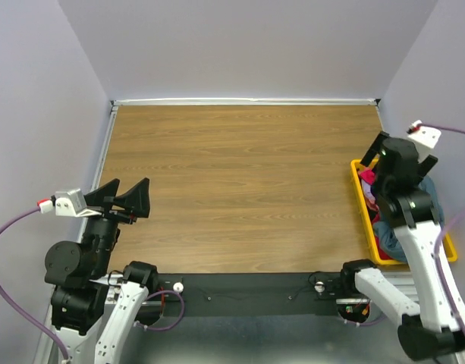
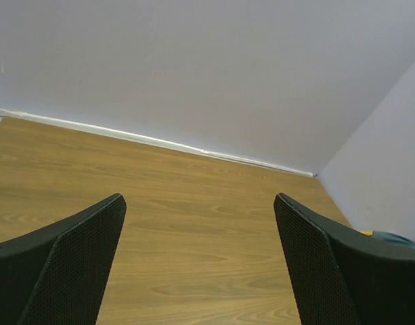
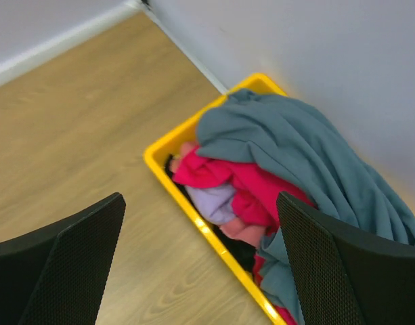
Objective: Fold and stack the t-shirts
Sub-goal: Grab the tshirt from the pile
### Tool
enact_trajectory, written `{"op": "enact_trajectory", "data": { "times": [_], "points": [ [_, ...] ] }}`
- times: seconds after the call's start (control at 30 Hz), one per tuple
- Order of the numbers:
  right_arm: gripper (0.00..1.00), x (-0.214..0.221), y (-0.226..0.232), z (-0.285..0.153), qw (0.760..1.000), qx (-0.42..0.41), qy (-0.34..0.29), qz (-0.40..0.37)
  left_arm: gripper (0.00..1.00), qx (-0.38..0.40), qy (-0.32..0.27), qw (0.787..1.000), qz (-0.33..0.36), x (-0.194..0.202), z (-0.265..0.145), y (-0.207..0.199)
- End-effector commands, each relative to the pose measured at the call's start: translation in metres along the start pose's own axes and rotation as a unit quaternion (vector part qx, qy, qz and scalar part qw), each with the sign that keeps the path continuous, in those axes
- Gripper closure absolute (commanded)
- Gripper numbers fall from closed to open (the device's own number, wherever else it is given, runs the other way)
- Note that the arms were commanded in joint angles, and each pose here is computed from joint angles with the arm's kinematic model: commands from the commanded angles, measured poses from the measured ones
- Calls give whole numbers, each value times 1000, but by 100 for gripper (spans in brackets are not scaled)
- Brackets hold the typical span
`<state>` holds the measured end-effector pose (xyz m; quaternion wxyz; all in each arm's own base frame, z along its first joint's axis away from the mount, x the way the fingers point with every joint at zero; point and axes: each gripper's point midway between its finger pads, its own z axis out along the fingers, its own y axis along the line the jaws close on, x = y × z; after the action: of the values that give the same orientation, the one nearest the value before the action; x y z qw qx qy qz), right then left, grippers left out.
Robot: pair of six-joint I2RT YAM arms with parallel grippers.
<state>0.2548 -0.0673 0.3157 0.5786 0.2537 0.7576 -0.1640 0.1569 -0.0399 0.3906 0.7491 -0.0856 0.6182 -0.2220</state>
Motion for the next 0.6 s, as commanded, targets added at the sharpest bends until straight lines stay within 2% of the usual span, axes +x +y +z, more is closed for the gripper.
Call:
{"op": "enact_trajectory", "data": {
  "times": [0.0, 0.1, 0.13, 0.27, 0.57],
  "points": [
    [0, 13, -16, 26, 993, 116, 23, -31, 1, 16, 44, 999, -19, 16, -5, -7],
    [0, 40, -18, 61, 986, 141, 83, -42, 2, 48, 63, 997, -23, 23, -10, -18],
    [0, 47, -31, 75, 979, 170, 102, -38, 2, 57, 67, 996, -22, 23, -11, -22],
    [0, 67, -47, 112, 970, 178, 167, -19, 2, 81, 74, 994, -17, 22, -15, -30],
    [0, 78, -70, 165, 956, 189, 222, 44, 2, 100, 103, 990, -15, 37, -13, -34]
  ]
}}
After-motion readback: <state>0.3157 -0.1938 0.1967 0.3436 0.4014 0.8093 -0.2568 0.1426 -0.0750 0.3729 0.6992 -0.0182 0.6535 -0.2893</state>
